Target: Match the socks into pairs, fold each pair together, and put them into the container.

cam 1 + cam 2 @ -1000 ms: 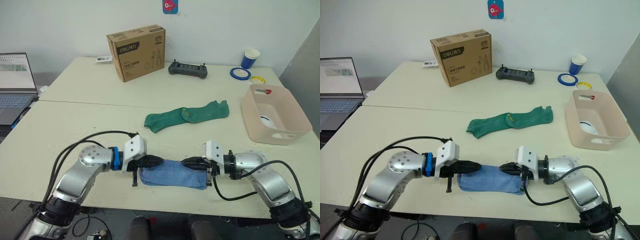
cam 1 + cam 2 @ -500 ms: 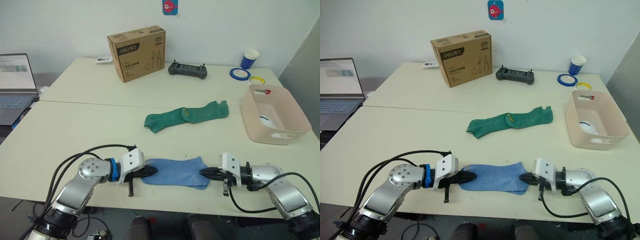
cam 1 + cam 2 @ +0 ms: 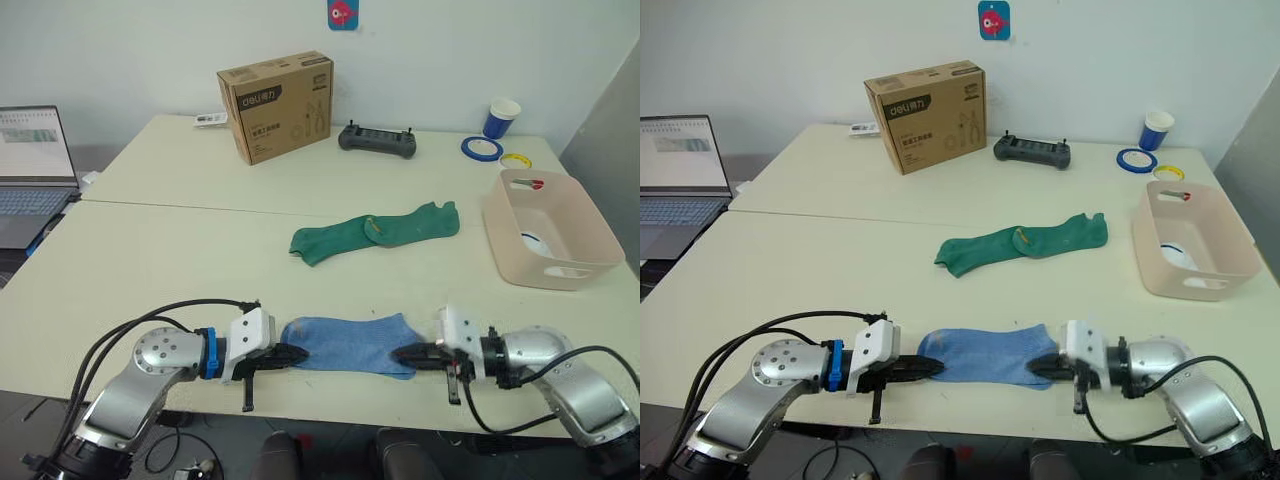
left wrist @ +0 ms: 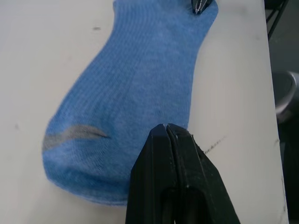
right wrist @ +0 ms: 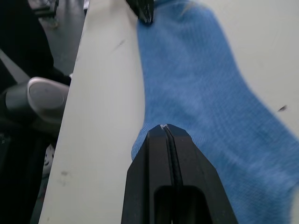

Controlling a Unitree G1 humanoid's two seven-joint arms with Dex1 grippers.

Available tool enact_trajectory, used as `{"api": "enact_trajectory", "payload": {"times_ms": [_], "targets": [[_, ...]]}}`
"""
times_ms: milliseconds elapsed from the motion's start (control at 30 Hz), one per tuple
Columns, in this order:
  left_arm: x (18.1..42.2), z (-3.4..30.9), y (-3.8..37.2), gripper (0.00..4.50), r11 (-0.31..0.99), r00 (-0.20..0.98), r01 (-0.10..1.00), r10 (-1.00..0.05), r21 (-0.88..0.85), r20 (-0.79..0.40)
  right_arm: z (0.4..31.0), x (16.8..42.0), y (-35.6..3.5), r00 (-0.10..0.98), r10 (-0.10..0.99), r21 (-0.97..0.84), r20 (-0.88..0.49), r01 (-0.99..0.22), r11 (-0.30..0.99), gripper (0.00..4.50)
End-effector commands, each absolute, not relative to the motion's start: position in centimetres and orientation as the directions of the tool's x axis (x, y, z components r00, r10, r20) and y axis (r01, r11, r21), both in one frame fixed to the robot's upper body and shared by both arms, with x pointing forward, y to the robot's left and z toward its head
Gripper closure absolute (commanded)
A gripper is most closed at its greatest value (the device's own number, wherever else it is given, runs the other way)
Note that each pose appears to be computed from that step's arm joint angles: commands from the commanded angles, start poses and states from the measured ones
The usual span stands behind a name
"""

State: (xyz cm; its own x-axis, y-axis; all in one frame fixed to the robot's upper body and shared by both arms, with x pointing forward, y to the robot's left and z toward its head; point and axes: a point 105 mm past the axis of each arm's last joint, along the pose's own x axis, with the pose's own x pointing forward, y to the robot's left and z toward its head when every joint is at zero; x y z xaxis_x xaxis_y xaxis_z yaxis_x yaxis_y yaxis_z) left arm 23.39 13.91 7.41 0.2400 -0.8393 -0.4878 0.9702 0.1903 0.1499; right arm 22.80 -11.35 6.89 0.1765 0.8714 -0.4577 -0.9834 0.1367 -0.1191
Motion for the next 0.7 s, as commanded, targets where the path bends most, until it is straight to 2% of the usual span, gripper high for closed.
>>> {"api": "enact_trajectory", "payload": {"times_ms": [33,167,267,333,400,500,600,700], "targets": [[24.1,7.3,14.4,4.50,0.202,0.282,0.957,-0.808,0.207,-0.517,7.2,23.1,-12.4,0.195,0.861,-0.155,-0.469,-0.978,0.138,4.48],[24.0,7.3,14.5,4.50,0.211,0.280,0.959,-0.814,0.190,-0.510,6.7,23.1,-14.2,0.191,0.833,-0.164,-0.519,-0.979,0.123,4.48],[23.7,7.6,14.8,4.50,0.205,0.269,0.962,-0.821,0.180,-0.504,7.5,23.6,-14.7,0.216,0.836,-0.190,-0.504,-0.972,0.137,4.48],[23.9,8.8,14.5,4.50,0.235,0.280,0.960,-0.848,0.153,-0.451,8.8,23.8,-14.2,0.219,0.865,-0.181,-0.452,-0.972,0.152,4.48],[24.7,10.6,14.1,4.50,0.281,0.315,0.949,-0.873,0.143,-0.373,10.2,24.0,-13.3,0.223,0.888,-0.187,-0.402,-0.969,0.159,4.48],[26.1,11.8,13.9,4.50,0.336,0.368,0.929,-0.874,0.152,-0.318,11.3,24.6,-12.4,0.247,0.900,-0.191,-0.359,-0.963,0.188,4.48],[27.0,11.6,13.9,4.50,0.364,0.404,0.914,-0.857,0.177,-0.322,12.3,25.7,-11.1,0.293,0.912,-0.179,-0.288,-0.952,0.249,4.48],[27.0,10.5,13.6,4.50,0.353,0.395,0.918,-0.848,0.180,-0.354,11.0,27.2,-10.4,0.365,0.878,-0.237,-0.309,-0.924,0.300,4.48]]}}
